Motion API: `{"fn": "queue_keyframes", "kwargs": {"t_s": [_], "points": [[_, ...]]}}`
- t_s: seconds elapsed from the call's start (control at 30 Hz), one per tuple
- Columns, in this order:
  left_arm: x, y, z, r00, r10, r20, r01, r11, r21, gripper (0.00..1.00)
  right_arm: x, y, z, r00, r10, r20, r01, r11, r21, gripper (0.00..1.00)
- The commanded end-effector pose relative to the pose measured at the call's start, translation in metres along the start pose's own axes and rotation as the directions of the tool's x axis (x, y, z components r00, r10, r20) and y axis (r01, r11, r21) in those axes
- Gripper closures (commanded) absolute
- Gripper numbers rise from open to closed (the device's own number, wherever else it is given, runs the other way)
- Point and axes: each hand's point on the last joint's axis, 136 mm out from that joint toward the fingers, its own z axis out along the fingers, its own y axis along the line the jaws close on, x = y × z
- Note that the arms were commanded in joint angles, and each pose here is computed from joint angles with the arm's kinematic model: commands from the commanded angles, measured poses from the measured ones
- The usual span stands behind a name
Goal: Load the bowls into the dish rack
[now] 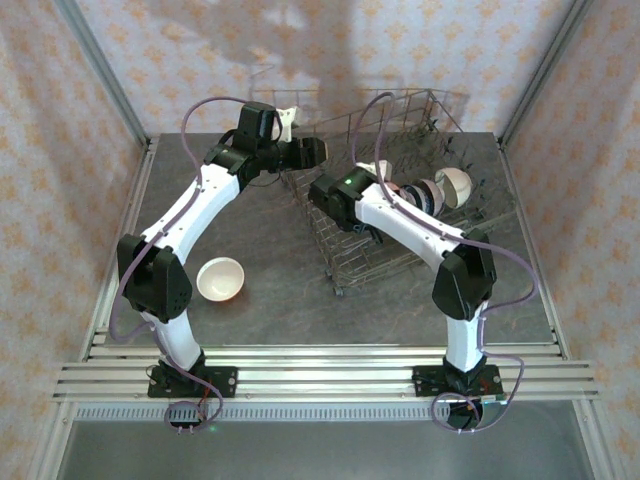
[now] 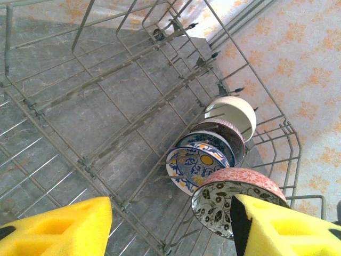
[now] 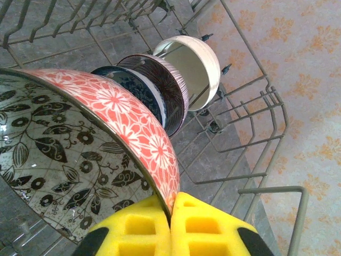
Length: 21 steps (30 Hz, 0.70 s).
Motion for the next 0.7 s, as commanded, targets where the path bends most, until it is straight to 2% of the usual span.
{"fn": "queue_keyframes", "kwargs": {"t_s": [0.0,0.67], "points": [[0.0,-0.001,-0.013,1.0,0.023,0.012,-0.023,1.0,-0.017,0.39,-0.006,-0.008,-0.001,0.998,0.006,0.066,-0.011,0.997,0.072,1.0],[0.003,0.002,-0.012,1.0,0.002,0.014,-0.002,1.0,-0.019,0.38,-0.005,0.013,0.006,0.998,-0.049,0.047,0.041,0.987,0.153,1.0]]}}
